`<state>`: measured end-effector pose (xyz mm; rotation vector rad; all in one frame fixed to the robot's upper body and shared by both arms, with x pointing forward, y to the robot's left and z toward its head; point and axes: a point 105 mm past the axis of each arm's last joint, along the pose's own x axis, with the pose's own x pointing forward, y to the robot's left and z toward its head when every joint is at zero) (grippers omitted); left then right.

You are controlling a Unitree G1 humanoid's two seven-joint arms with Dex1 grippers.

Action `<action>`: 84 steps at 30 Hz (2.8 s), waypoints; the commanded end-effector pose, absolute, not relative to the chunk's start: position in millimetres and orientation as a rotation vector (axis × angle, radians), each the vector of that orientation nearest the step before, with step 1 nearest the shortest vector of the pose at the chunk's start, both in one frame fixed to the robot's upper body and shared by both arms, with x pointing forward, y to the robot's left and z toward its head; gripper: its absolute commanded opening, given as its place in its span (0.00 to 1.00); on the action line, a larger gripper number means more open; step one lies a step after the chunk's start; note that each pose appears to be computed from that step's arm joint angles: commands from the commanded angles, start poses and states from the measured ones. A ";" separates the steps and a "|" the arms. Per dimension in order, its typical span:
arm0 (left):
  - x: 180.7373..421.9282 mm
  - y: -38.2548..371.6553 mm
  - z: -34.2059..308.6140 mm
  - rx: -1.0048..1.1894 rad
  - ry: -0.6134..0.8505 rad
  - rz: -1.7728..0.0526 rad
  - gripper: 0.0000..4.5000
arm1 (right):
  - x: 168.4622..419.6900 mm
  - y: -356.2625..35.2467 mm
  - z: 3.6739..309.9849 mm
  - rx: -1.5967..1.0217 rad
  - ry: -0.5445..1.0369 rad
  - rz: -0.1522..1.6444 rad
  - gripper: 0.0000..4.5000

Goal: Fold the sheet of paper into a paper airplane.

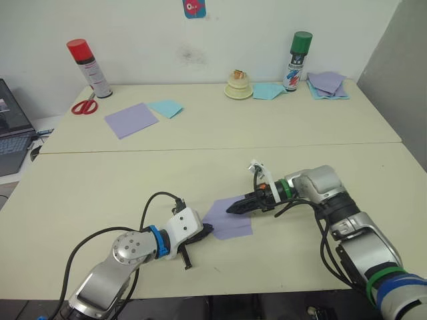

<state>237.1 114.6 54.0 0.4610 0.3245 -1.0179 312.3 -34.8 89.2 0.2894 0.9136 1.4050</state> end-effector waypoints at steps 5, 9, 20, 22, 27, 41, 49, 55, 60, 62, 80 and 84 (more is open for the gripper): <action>226.5 117.2 29.9 0.443 0.438 -1.027 0.00 | 312.4 -19.9 86.6 0.289 0.824 1.418 0.93; 228.5 122.0 30.9 0.453 0.443 -1.017 0.00 | 313.6 -19.7 95.5 0.181 0.667 1.473 0.68; 233.0 131.3 31.6 0.473 0.453 -1.004 0.00 | 298.9 -28.8 104.3 -0.121 0.373 1.553 0.00; 231.5 135.0 30.9 0.477 0.462 -1.002 0.00 | 291.4 -29.8 106.4 -0.229 0.254 1.597 0.00; 229.8 139.8 31.7 0.479 0.470 -1.001 0.00 | 281.7 -31.0 98.3 -0.473 0.014 1.638 0.00; 225.8 146.2 38.6 0.441 0.481 -1.003 0.00 | 270.4 -40.8 60.7 -0.729 -0.123 1.657 0.00; 226.7 148.7 67.2 0.270 0.460 -1.036 0.00 | 272.3 -43.3 48.3 -0.747 -0.063 1.619 0.00; 241.9 147.3 139.0 0.032 0.321 -1.071 0.00 | 268.5 -45.6 45.4 -0.739 -0.028 1.630 0.00; 253.6 126.3 131.0 0.069 0.315 -1.049 0.00 | 266.7 -45.9 45.5 -0.730 -0.017 1.634 0.00; 253.9 118.1 114.5 0.121 0.347 -1.046 0.00 | 266.4 -45.8 45.9 -0.726 -0.016 1.632 0.00; 256.5 114.2 42.5 0.315 0.458 -0.981 0.00 | 260.9 -50.0 61.5 -0.647 0.059 1.683 0.32; 257.0 115.3 41.5 0.319 0.456 -0.987 0.00 | 253.4 -63.2 77.6 -0.590 0.152 1.741 0.65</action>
